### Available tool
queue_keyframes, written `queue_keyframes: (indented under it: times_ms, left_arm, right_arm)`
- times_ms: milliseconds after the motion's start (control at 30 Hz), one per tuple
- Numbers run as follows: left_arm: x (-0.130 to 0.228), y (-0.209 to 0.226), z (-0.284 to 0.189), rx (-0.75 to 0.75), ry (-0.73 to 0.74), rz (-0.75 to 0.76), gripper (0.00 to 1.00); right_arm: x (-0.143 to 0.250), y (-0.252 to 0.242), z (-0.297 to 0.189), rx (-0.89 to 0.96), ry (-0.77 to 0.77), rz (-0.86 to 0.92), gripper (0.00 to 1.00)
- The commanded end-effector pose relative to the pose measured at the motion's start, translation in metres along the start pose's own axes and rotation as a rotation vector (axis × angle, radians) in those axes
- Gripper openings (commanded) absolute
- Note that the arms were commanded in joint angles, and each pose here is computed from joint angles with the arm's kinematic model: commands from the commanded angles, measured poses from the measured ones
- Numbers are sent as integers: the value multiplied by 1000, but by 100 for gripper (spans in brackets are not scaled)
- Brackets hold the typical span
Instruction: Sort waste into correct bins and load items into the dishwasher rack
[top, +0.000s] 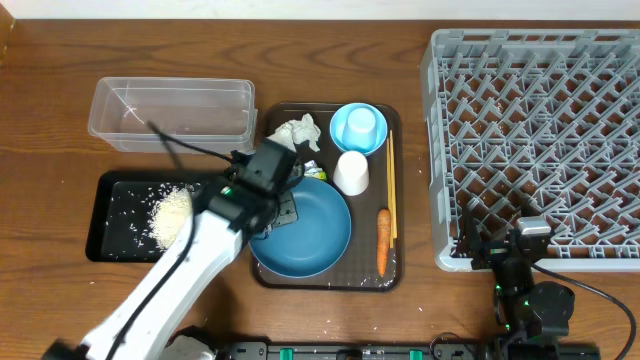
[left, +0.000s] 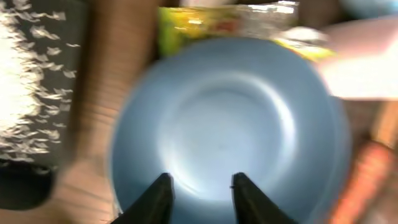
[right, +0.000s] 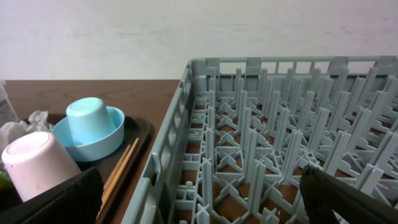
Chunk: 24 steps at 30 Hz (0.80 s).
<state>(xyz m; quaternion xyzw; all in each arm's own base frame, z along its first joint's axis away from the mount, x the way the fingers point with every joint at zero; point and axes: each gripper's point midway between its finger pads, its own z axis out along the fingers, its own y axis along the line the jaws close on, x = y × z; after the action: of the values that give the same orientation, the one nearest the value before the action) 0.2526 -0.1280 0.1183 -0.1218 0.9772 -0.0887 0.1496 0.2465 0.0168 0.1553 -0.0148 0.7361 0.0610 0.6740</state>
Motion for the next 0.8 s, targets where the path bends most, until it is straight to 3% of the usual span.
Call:
queue_keyframes:
  times_ms: [0,167,333,533,767]
  left_arm:
    - [25,-35,-17,189,95,42,43]
    - [56,-75,-22,279,128,187,74]
    - [90,-114,-7,317,177,255,75]
    - [122,-133,26,253,266,321,76]
    - [116,-150,45,175,187,386,76]
  right_arm:
    - [2,-6,0,24,5,-9,99]
    - [2,-6,0,24,5,-9,99]
    - [2,-6,0,24,5,-9,99]
    - [2,-5,0,23,5,-9,99]
    - [2,-6,0,23,5,-9,99]
